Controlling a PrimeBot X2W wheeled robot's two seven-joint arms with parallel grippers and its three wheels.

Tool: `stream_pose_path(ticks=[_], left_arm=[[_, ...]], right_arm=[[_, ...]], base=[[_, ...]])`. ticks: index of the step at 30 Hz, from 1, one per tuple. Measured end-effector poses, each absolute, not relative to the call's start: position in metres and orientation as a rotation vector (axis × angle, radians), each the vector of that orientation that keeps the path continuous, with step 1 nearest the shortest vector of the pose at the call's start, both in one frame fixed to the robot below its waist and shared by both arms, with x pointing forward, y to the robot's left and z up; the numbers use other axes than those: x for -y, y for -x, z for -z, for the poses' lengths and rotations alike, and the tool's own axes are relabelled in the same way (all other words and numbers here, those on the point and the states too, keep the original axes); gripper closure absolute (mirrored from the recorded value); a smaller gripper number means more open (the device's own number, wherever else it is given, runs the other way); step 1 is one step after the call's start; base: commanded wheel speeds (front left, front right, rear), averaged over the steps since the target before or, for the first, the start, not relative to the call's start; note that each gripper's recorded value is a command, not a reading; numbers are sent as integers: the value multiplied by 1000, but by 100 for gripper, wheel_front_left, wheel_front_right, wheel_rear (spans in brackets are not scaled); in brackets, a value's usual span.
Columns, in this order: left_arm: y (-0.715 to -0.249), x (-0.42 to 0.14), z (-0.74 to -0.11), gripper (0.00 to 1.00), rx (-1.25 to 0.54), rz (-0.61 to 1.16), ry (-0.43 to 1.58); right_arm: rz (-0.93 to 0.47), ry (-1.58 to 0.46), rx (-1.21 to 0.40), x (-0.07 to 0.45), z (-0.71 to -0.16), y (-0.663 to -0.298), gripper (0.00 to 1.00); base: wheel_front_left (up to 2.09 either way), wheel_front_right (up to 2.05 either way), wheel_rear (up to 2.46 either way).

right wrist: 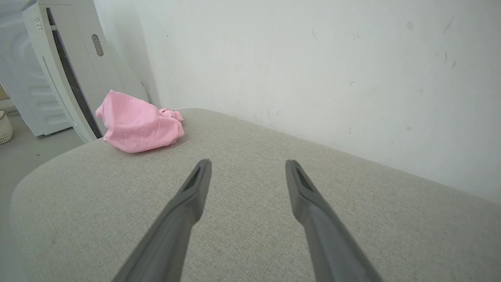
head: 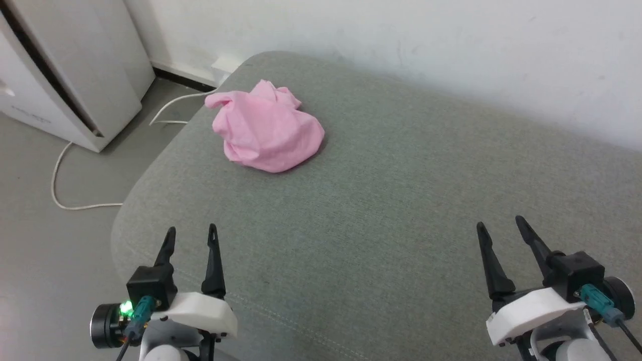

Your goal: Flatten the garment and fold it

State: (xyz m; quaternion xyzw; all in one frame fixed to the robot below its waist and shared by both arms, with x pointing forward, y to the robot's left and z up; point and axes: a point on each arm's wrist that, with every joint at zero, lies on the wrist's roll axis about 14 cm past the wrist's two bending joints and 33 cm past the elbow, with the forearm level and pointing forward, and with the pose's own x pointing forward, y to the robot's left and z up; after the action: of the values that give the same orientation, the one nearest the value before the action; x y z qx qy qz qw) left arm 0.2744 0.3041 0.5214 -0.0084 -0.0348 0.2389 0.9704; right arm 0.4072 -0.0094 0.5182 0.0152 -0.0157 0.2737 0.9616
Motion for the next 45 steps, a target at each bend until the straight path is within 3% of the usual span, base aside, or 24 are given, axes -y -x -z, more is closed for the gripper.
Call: stream_pose_path(ticks=[45], left_arm=[[-206,-362,-526,0,145,-751,50]], right_arm=[[-774,-101,46,-74,-517,-404,0]], base=[[0,0,0]])
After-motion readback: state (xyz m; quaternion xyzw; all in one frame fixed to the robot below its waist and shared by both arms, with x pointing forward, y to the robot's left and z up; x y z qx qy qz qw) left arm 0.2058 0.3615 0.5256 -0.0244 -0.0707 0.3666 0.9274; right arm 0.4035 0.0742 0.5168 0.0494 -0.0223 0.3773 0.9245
